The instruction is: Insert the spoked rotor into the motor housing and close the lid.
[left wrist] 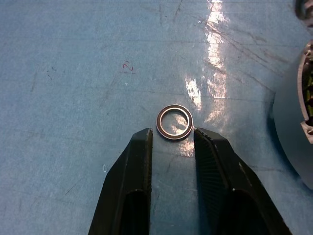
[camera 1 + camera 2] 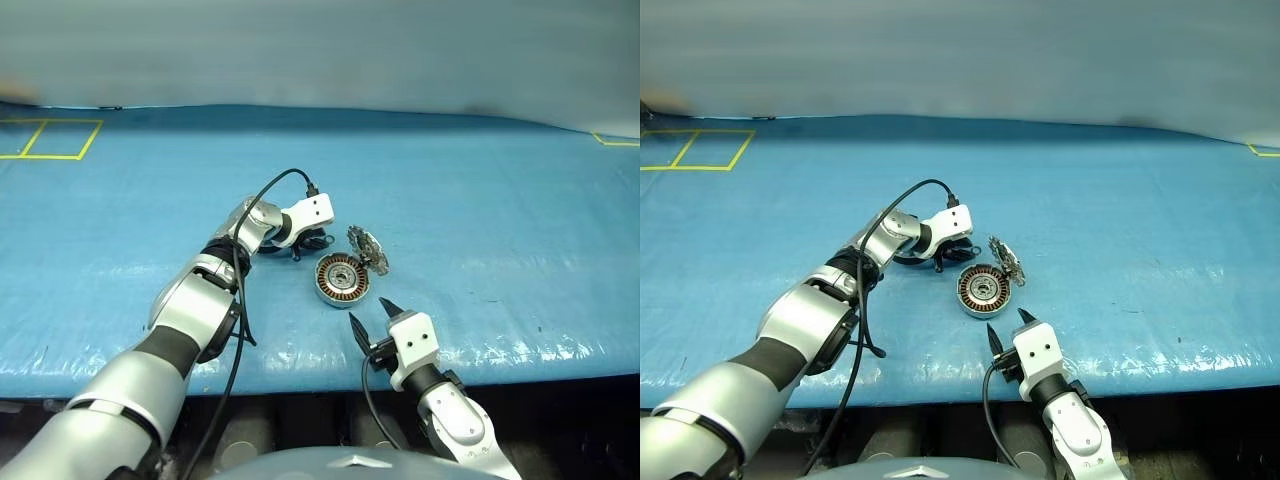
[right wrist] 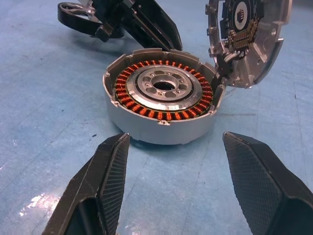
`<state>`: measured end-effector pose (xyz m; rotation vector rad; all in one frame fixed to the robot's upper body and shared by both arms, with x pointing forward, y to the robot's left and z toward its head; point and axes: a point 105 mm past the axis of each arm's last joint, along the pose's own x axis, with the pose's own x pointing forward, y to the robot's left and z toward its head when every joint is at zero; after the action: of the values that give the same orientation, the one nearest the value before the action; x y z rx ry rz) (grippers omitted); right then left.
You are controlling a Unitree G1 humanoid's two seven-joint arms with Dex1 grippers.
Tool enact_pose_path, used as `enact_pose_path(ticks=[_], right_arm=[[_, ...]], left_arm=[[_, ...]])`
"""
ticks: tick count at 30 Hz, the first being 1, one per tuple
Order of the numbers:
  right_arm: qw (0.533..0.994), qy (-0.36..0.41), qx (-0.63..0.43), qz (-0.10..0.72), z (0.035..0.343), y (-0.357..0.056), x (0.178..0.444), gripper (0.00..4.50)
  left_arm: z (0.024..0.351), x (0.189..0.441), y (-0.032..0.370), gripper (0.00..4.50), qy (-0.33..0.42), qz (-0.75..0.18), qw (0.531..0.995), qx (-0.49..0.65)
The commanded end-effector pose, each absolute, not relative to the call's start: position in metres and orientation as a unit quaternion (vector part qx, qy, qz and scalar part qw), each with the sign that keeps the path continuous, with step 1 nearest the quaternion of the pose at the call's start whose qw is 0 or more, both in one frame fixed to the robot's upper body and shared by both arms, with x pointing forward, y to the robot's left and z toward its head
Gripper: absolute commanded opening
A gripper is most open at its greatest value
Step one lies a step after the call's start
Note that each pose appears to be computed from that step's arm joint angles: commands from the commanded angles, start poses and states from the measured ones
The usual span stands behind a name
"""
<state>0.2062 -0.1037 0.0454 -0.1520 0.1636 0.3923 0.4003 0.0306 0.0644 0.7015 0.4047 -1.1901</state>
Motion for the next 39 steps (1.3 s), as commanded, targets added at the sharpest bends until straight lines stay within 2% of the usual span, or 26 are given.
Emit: enact_pose_path(ticks=[1,3,5,10,21,31,34,39], right_arm=[[0.974,0.074,-0.085,0.197,0.049,-0.102,0.208,3.19],[0.973,0.075,-0.09,0.197,0.048,-0.101,0.208,3.19],[0.974,0.077,-0.089,0.196,0.047,-0.102,0.208,3.19],[0.973,0.086,-0.09,0.197,0.045,-0.102,0.207,3.19],[0.97,0.09,-0.101,0.203,0.043,-0.101,0.209,3.19],[0.97,0.09,-0.101,0.203,0.044,-0.101,0.209,3.19],[0.97,0.091,-0.102,0.202,0.043,-0.101,0.21,3.19],[0.97,0.092,-0.101,0.202,0.043,-0.101,0.211,3.19]], left_arm=[[0.066,0.403,0.031,1.4,0.188,-0.535,0.76,0.318],[0.065,0.403,0.03,1.4,0.194,-0.533,0.764,0.307],[0.065,0.403,0.03,1.76,0.195,-0.532,0.766,0.305],[0.069,0.406,0.027,3.26,0.184,-0.523,0.776,0.301],[0.066,0.406,0.016,3.26,0.202,-0.504,0.809,0.225],[0.05,0.404,0.024,3.26,0.231,-0.486,0.807,0.244],[0.05,0.407,0.026,2.73,0.227,-0.471,0.817,0.246],[0.049,0.407,0.027,1.11,0.224,-0.468,0.819,0.246]])
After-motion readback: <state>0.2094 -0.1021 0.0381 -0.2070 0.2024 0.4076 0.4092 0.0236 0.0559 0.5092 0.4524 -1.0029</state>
